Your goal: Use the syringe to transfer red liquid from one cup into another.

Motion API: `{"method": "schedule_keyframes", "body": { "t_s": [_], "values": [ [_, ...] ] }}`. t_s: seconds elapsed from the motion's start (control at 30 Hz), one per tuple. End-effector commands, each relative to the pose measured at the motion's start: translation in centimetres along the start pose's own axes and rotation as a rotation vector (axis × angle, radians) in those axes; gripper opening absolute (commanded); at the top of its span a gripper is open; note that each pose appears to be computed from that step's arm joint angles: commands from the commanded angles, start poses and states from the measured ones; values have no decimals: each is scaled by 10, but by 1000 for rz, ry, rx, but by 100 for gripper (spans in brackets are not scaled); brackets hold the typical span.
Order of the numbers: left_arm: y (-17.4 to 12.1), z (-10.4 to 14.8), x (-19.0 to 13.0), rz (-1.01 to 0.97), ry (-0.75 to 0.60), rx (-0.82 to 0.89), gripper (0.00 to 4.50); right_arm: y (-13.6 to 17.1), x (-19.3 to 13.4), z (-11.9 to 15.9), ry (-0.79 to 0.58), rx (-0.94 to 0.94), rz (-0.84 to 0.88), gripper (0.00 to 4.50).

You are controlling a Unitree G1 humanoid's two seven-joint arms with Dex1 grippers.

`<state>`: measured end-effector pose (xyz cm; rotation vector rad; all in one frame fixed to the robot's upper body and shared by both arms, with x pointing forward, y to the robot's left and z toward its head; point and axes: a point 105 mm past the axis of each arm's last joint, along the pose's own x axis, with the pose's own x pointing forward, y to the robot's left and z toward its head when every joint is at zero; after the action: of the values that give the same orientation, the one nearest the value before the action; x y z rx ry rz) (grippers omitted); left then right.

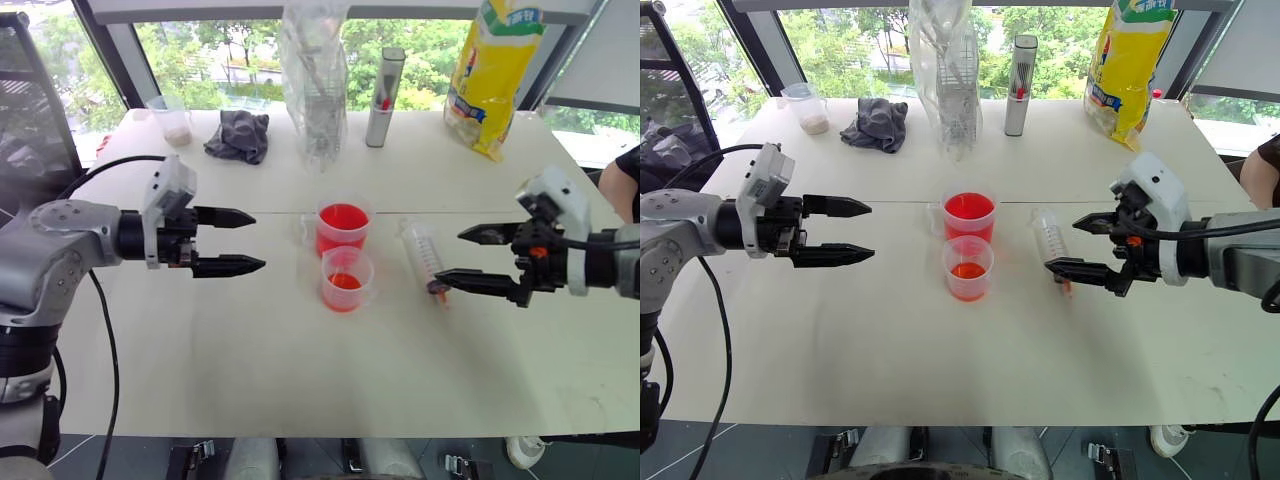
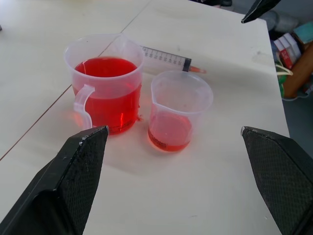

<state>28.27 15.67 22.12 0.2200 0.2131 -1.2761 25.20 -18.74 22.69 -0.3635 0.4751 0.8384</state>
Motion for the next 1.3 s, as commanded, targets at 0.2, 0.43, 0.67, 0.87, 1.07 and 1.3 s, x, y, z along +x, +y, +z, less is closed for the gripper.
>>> {"method": "schedule_keyframes", "body": {
  "t_s": [0.2, 0.43, 0.67, 0.87, 1.07, 1.3],
  "values": [
    [-3, 17, -7, 10, -27, 60, 450, -2, -5, 6, -9, -36, -16, 442],
    [-3, 16, -7, 9, -20, 61, 450, -2, -4, 5, -7, -34, -14, 442],
    [-3, 16, -6, 9, -14, 63, 450, -2, -3, 4, -4, -29, -13, 442],
    [-2, 17, -5, 8, -22, 63, 450, -3, -3, 4, 2, -32, -19, 442],
    [-2, 18, -4, 8, -23, 67, 450, -17, 5, 2, 52, 26, -64, 442],
    [-1, 17, 2, -4, -36, 68, 450, -75, 35, 6, 179, 383, -224, 442]
  ]
}}
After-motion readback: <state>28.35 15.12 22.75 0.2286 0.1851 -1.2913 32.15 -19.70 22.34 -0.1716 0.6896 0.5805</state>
